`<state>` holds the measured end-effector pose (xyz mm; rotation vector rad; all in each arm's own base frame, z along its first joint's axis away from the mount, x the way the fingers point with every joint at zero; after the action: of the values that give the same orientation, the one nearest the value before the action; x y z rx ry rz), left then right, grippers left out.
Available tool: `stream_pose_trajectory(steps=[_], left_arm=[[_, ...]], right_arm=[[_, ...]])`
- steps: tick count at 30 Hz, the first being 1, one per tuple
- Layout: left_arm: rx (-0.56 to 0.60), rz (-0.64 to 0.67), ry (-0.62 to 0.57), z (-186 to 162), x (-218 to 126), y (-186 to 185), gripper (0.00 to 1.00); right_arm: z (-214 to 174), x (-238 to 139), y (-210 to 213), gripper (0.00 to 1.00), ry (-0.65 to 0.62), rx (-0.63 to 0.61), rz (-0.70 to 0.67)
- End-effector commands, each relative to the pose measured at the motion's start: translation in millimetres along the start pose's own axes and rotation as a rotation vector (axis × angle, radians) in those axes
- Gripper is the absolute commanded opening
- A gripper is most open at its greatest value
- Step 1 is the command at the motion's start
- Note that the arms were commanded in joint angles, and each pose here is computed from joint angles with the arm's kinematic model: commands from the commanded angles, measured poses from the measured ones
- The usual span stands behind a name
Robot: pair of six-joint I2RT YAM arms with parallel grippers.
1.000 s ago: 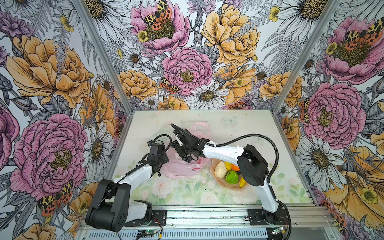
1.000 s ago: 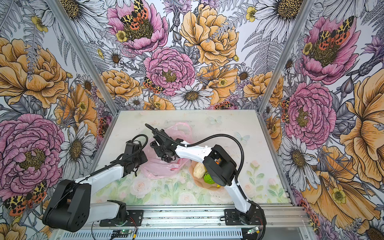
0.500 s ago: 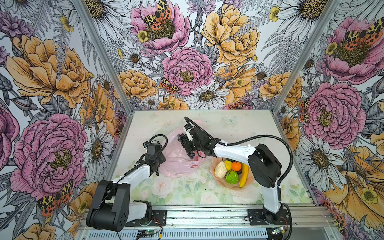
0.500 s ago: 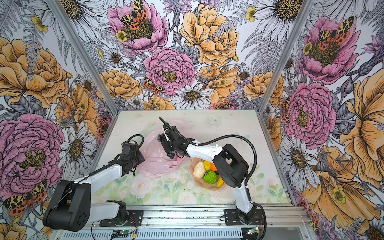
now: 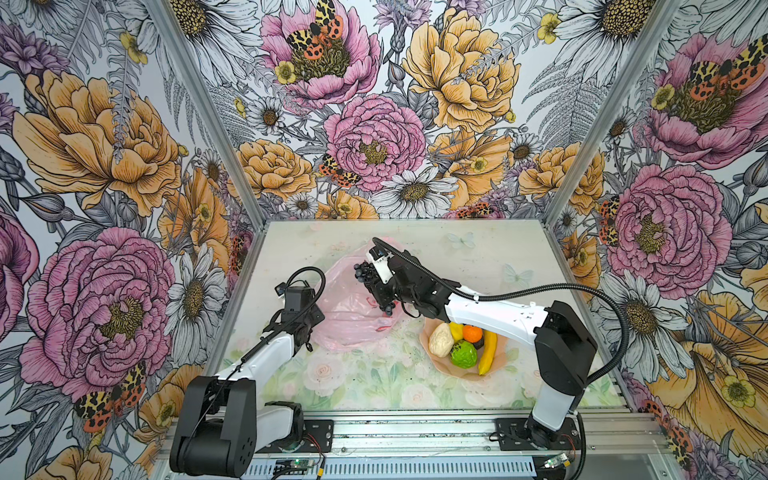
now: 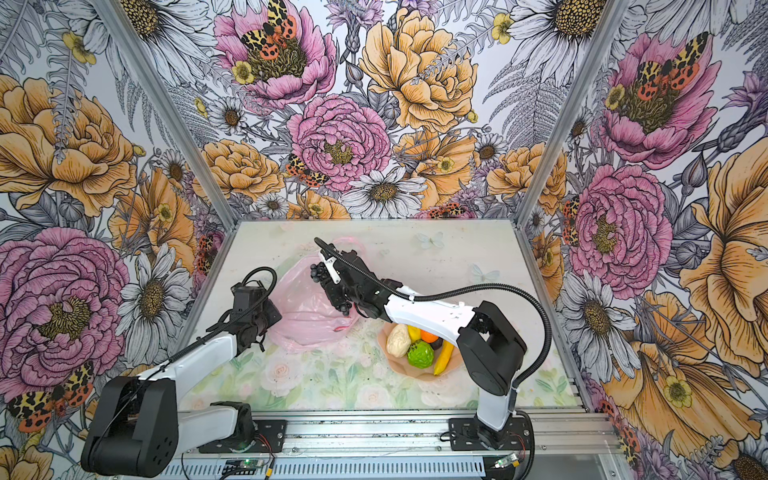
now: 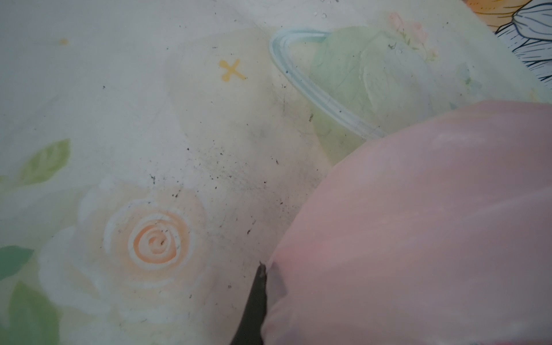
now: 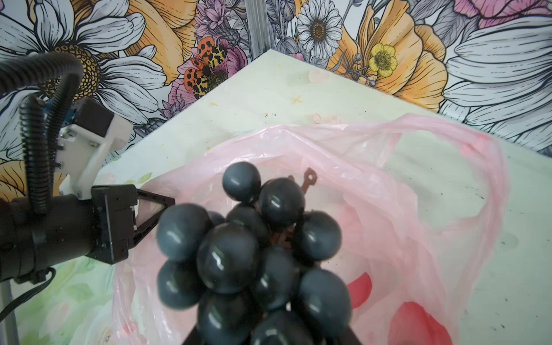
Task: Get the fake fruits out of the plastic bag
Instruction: 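Carry the grapes with the right gripper out of the bag over the bowl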
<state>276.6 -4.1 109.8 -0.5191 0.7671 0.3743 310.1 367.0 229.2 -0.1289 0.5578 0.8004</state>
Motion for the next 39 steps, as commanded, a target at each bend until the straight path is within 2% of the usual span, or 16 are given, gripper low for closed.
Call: stream_pose_trajectory(steps=[1, 7, 17, 24, 33, 39], left_arm=[[-0.014, -0.015, -0.002, -1, -1, 2, 0.05], [-0.016, -0.023, 0.000, 0, -1, 1, 0.05], [-0.009, -0.031, 0.005, -1, 1, -1, 0.04], [-0.005, -0.037, 0.007, -1, 1, -2, 0.04], [0.000, -0.050, 0.030, -4, 2, -4, 0.04], [0.003, -0.058, 0.039, -5, 2, -4, 0.03]], right_arm=[[22, -33, -4, 0.43, -0.069, -0.057, -0.040], [8, -79, -13, 0.43, -0.028, -0.104, -0.094], [-48, -140, -23, 0.43, 0.081, -0.257, -0.119], [-75, -150, -18, 0.42, 0.168, -0.260, -0.057], [-89, -181, -16, 0.41, 0.154, -0.404, -0.015], [-102, -203, -17, 0.39, 0.206, -0.501, 0.019]])
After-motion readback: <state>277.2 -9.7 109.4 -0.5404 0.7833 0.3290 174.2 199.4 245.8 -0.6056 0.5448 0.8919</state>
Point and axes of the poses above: each gripper's point midway between its finger pads, its own x axis out along the fingers, its own y axis along the line the jaws close on, z = x × y, the point moved 6 cm from there along -x, back along the fingers, and after that the axes turned 1 degree about -x, right-handed, at the moved point
